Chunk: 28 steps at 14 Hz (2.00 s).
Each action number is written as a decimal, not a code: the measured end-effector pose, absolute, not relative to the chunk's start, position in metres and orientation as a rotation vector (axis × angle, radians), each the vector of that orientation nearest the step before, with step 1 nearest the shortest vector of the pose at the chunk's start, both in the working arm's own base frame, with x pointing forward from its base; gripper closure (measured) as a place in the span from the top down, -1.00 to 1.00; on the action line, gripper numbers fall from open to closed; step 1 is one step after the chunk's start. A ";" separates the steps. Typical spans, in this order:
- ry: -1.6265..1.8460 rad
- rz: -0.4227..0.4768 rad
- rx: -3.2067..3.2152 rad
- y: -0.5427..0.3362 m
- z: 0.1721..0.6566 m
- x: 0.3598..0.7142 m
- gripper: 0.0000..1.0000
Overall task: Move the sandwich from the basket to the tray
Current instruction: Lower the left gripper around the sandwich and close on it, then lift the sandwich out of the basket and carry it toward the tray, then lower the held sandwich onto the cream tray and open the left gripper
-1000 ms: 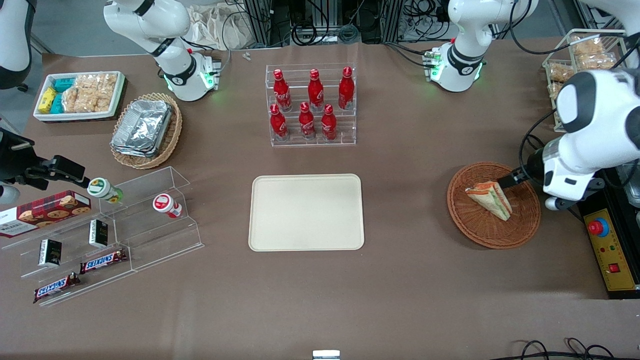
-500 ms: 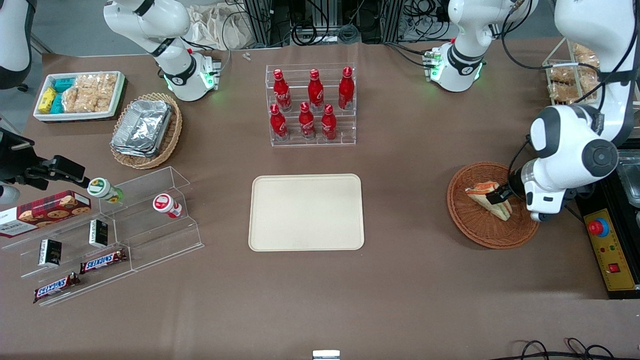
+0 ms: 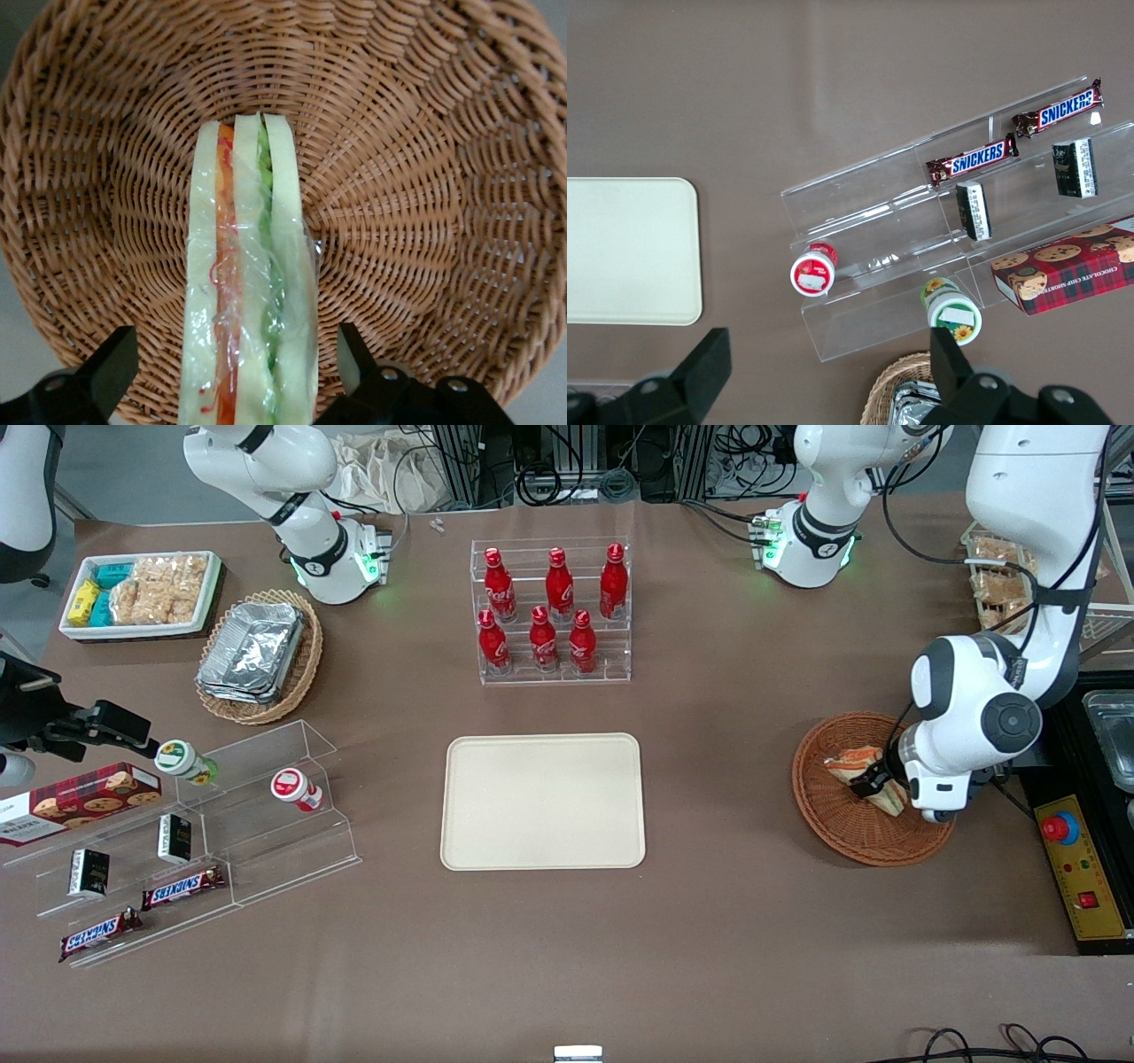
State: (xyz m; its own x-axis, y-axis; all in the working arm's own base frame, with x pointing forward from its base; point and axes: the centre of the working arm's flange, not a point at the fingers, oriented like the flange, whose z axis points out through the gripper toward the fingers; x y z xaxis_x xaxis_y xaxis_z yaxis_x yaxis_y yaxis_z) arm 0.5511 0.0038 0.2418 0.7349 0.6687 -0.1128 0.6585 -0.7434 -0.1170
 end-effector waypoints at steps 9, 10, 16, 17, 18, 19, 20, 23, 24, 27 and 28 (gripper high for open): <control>-1.076 0.180 -2.870 0.001 0.282 0.559 -0.31; -1.059 0.209 -2.858 -0.001 0.311 0.559 -0.34; -0.676 0.315 -2.979 -0.113 0.465 0.548 -0.62; -0.608 0.306 -3.014 -0.139 0.476 0.546 -0.62; -0.538 0.293 -3.044 -0.165 0.485 0.542 -0.62; -0.471 0.282 -3.066 -0.190 0.491 0.537 -0.62; -0.413 0.281 -3.087 -0.212 0.495 0.530 -0.62; -0.225 0.282 -3.163 -0.270 0.495 0.513 -0.62; -0.150 0.274 -3.177 -0.291 0.489 0.508 -0.62; 0.044 0.238 -3.199 -0.351 0.453 0.497 -0.62; 0.069 0.241 -3.217 -0.364 0.435 0.499 -0.62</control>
